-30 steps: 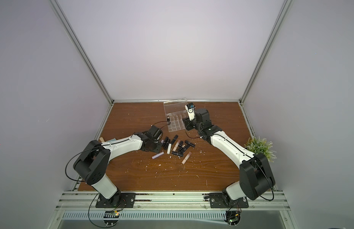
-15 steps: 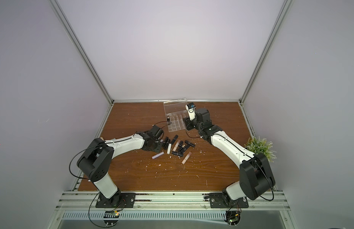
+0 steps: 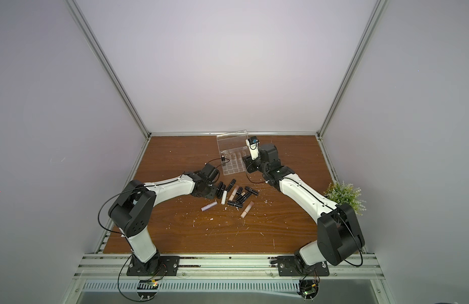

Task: Arrange the lipsticks in the organizer
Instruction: Pick up the lipstick at the center of the board.

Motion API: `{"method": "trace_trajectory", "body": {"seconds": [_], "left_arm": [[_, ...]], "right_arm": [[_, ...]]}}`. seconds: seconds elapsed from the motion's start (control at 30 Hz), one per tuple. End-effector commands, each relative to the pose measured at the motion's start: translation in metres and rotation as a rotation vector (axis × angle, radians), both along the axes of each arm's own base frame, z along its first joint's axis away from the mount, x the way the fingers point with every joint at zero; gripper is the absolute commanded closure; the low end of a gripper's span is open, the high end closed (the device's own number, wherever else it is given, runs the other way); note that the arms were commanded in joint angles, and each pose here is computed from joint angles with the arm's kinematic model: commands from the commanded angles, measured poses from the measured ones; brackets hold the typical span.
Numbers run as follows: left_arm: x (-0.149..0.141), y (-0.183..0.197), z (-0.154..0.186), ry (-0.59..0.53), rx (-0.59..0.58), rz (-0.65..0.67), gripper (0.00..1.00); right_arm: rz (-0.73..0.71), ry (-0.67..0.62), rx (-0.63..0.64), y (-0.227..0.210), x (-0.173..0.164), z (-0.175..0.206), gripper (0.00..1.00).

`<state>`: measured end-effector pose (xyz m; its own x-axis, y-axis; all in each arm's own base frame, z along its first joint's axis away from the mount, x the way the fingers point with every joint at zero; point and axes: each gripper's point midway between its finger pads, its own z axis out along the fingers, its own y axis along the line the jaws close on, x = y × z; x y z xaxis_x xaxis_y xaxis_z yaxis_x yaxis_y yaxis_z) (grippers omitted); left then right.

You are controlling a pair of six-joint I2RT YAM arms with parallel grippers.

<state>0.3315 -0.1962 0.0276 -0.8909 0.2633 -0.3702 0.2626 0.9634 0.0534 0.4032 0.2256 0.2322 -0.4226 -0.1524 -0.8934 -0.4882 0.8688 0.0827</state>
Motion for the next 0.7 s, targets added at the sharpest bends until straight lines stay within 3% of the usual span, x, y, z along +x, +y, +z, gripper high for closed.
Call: {"method": "trace_trajectory", "body": {"seconds": [0.0, 0.3, 0.53, 0.67], "left_arm": [[-0.0077, 0.0077, -0.0050, 0.015, 0.052, -0.005, 0.58], [-0.0104, 0.0090, -0.0092, 0.027, 0.057, -0.005, 0.68], [-0.0119, 0.0121, -0.0141, 0.034, 0.072, 0.002, 0.71], [-0.0091, 0.0143, -0.0103, 0.015, 0.082, 0.006, 0.79]], "right_arm": [[-0.004, -0.046, 0.037, -0.0017, -0.0008, 0.0257, 0.52], [-0.002, -0.046, 0.038, -0.0017, -0.0011, 0.0260, 0.52], [-0.002, -0.044, 0.037, -0.0019, -0.0013, 0.0254, 0.52], [-0.002, -0.045, 0.037, -0.0019, -0.0011, 0.0257, 0.51]]}}
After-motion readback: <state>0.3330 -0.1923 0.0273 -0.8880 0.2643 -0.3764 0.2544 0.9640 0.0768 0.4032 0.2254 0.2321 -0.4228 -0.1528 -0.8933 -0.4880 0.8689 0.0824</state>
